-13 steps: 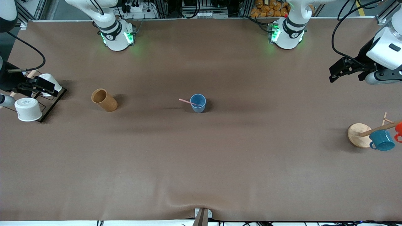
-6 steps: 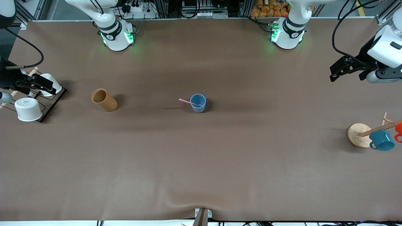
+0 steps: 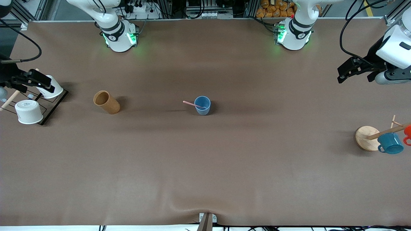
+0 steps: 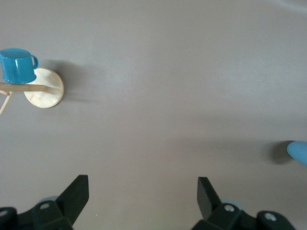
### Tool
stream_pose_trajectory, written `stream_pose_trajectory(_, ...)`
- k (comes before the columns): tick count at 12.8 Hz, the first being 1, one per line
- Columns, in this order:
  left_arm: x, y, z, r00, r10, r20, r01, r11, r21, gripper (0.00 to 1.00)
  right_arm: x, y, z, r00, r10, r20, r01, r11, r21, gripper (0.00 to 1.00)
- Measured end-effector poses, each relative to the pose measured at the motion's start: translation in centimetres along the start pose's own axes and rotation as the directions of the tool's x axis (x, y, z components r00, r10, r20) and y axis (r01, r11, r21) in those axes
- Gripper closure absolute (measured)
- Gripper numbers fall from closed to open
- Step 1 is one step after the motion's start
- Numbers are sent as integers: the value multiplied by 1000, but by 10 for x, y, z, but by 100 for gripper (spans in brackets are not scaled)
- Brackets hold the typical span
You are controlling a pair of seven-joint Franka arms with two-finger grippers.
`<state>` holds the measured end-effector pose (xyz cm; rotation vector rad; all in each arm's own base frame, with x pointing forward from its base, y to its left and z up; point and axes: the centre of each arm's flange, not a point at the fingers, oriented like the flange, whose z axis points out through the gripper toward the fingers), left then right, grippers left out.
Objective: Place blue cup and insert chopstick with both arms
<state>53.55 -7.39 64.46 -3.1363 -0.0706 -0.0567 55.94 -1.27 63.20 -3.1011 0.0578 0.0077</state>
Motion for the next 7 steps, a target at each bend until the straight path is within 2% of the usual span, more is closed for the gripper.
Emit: stream_pose_trajectory(7,0,0,-11,1000,19,-22,-19,1000,-3,0,0,5,-4,1000,9,-7,-9,1000,0,0)
